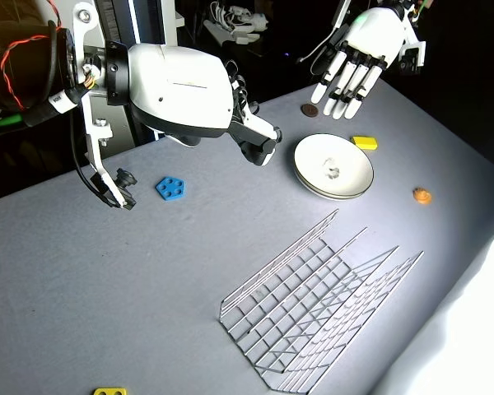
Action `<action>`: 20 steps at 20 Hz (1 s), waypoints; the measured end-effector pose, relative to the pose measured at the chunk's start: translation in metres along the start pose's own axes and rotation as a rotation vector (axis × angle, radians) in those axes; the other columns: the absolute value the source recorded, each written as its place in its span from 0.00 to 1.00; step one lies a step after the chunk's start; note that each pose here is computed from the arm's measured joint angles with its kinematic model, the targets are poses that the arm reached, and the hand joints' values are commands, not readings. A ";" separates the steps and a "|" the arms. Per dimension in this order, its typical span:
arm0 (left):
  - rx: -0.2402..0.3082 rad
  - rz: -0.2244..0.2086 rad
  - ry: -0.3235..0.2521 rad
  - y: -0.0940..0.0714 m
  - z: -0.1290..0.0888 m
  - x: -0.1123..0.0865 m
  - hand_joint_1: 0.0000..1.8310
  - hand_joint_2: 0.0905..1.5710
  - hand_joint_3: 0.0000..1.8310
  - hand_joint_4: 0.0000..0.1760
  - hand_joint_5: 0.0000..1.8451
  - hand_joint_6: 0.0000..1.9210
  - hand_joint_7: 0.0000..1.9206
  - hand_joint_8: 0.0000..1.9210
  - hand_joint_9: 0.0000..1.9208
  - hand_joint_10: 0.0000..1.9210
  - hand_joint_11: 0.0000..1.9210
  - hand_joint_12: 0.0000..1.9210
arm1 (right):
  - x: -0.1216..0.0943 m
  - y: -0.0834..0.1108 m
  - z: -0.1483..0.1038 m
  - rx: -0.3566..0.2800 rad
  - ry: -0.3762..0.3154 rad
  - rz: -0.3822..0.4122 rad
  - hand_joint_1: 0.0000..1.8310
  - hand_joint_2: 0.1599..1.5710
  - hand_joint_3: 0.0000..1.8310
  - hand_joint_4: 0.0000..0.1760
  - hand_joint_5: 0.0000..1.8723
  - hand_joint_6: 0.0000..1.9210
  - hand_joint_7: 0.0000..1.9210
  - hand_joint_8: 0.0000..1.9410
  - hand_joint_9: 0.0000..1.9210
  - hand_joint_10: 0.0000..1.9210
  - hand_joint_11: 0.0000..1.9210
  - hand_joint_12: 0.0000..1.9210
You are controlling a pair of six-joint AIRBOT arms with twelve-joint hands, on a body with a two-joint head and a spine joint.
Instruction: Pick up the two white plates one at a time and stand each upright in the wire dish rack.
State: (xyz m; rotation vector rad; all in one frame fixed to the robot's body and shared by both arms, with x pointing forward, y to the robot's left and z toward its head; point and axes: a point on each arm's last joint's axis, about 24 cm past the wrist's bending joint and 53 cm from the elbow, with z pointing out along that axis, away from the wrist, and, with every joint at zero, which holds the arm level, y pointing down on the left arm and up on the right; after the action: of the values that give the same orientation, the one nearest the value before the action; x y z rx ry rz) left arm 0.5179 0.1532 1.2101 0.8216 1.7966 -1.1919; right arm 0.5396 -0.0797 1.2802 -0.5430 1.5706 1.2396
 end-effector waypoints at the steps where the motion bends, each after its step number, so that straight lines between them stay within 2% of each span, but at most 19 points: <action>1: 0.006 0.001 -0.006 -0.002 0.000 -0.002 0.00 0.65 0.02 0.00 0.00 0.00 0.00 0.00 0.00 0.00 0.00 0.00 | -0.001 0.001 0.000 -0.004 -0.003 0.001 0.00 0.75 0.01 0.00 0.06 0.00 0.05 0.00 0.03 0.01 0.00 0.07; 3: 0.011 0.000 -0.007 -0.001 -0.003 -0.003 0.00 0.66 0.02 0.00 0.00 0.00 0.00 0.00 0.00 0.00 0.00 0.00 | -0.001 0.005 0.000 -0.021 -0.004 0.000 0.00 0.75 0.00 0.00 0.03 0.00 0.02 0.00 0.01 0.00 0.00 0.02; 5: -0.008 0.033 0.035 0.007 -0.009 0.002 0.00 0.65 0.02 0.00 0.00 0.00 0.00 0.00 0.00 0.00 0.00 0.00 | -0.001 0.008 0.000 -0.035 -0.004 -0.004 0.00 0.76 0.00 0.00 0.03 0.00 0.02 0.00 0.01 0.00 0.00 0.01; 8: -0.012 0.054 0.042 0.011 -0.013 0.000 0.00 0.65 0.01 0.00 0.00 0.00 0.00 0.00 0.00 0.00 0.00 0.00 | -0.004 0.011 -0.001 -0.047 -0.016 0.008 0.00 0.75 0.00 0.00 0.03 0.00 0.02 0.00 0.01 0.00 0.00 0.02; 9: -0.005 0.074 0.048 0.011 -0.014 -0.001 0.00 0.65 0.01 0.00 0.00 0.00 0.00 0.00 0.00 0.00 0.00 0.00 | -0.004 0.011 -0.001 -0.046 -0.015 0.005 0.00 0.75 0.00 0.00 0.03 0.00 0.02 0.00 0.02 0.00 0.00 0.02; 11: -0.011 0.094 0.081 0.018 -0.014 0.004 0.00 0.66 0.01 0.00 0.00 0.00 0.00 0.00 0.00 0.00 0.00 0.00 | -0.005 0.010 -0.002 -0.044 -0.017 0.005 0.00 0.76 0.00 0.00 0.04 0.00 0.03 0.00 0.02 0.00 0.01 0.02; 13: -0.027 0.088 0.110 0.024 -0.013 0.009 0.00 0.66 0.01 0.00 0.00 0.00 0.00 0.00 0.00 0.00 0.00 0.00 | -0.004 0.010 -0.002 -0.045 -0.016 0.010 0.00 0.75 0.00 0.00 0.04 0.00 0.03 0.00 0.02 0.00 0.01 0.03; 14: -0.033 0.080 0.112 0.026 -0.013 0.008 0.00 0.64 0.01 0.00 0.00 0.00 0.00 0.00 0.00 0.00 0.00 0.00 | -0.002 0.011 -0.002 -0.047 -0.012 0.004 0.00 0.75 0.00 0.00 0.05 0.00 0.04 0.00 0.03 0.00 0.00 0.11; 16: -0.035 0.054 0.114 0.026 -0.013 0.008 0.00 0.64 0.01 0.00 0.00 0.00 0.00 0.00 0.00 0.00 0.00 0.00 | 0.000 0.015 0.000 -0.058 -0.008 -0.009 0.00 0.75 0.00 0.00 0.04 0.00 0.04 0.00 0.03 0.00 0.00 0.10; 18: -0.045 0.071 0.153 0.029 -0.014 0.018 0.00 0.64 0.00 0.00 0.00 0.00 0.00 0.00 0.00 0.00 0.00 0.00 | 0.003 0.022 0.006 -0.077 -0.008 -0.022 0.00 0.75 0.00 0.00 0.04 0.00 0.03 0.00 0.03 0.00 0.00 0.08; 19: -0.054 0.080 0.187 0.032 -0.016 0.026 0.00 0.64 0.00 0.00 0.00 0.00 0.00 0.00 0.00 0.00 0.00 0.00 | 0.006 0.025 0.010 -0.085 -0.022 -0.033 0.01 0.75 0.00 0.00 0.05 0.00 0.04 0.00 0.04 0.00 0.00 0.11; 20: -0.056 0.084 0.209 0.034 -0.018 0.032 0.00 0.64 0.00 0.00 0.00 0.00 0.00 0.00 0.00 0.00 0.00 0.00 | 0.006 0.025 0.015 -0.085 -0.041 -0.023 0.00 0.76 0.00 0.00 0.04 0.00 0.03 0.00 0.02 0.00 0.00 0.08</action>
State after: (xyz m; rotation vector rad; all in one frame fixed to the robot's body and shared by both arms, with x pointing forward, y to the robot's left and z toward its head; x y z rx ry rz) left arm 0.5276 0.1843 1.1721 1.0093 1.9333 -1.0289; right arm 0.5236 -0.0553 1.2863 -0.5844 1.4788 1.2967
